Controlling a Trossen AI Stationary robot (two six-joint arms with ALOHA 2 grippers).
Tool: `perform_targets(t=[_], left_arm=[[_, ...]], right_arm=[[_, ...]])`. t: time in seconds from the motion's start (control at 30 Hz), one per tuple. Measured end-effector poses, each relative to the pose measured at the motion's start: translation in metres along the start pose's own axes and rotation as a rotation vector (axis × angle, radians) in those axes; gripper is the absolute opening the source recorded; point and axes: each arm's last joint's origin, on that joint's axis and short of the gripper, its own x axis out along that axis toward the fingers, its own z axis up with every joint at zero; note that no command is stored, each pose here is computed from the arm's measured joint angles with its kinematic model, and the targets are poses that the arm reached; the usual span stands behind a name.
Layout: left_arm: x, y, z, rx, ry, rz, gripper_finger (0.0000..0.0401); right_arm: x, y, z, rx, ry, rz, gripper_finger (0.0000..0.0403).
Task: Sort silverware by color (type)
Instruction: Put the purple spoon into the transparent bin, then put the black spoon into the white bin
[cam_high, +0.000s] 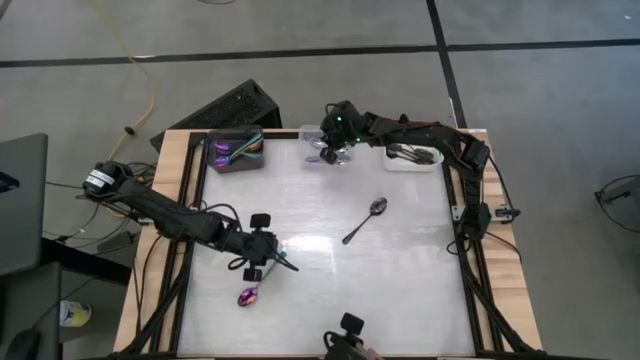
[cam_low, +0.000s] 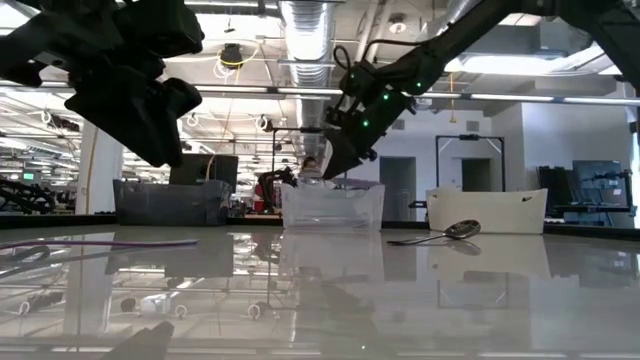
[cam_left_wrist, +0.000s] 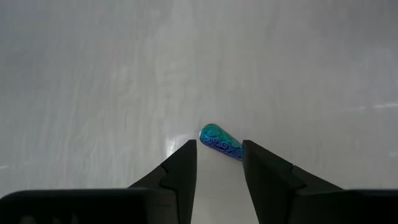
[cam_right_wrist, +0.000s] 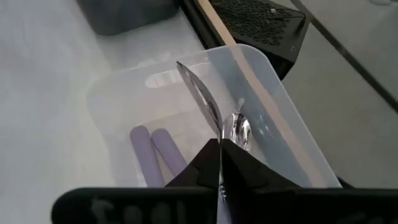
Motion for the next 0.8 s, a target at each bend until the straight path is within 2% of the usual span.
perform_targets(t=[0.23,0.33,0.43,0.6,0.8], left_arm=[[0.0,-0.001,-0.001,-0.006,0.007,-0.017,0.0114],[0.0,-0.001,-0.001,-0.014,0.009,-0.025,0.0114],[0.0,-0.001,-0.001,-0.015,0.011,-0.042,0.0114],[0.0,-0.002,-0.001,-0.032,0.015,-0.057,0.0114],[0.0,-0.003,-0.001,-0.044,0.014,-0.061,0.0114]], right_arm=[[-0.002,-0.009,-0.001,0.136,0.001,-0.016,0.0099],[-0.011,-0.013,0.0,0.112,0.028,-0.02,0.0132],[-0.035,-0.008,0.008,0.064,0.042,-0.005,0.0161],[-0.091,0.017,0.012,0.028,0.163,0.15,0.0183],[-0.143,0.063,-0.006,-0.105,0.349,0.35,0.0179]])
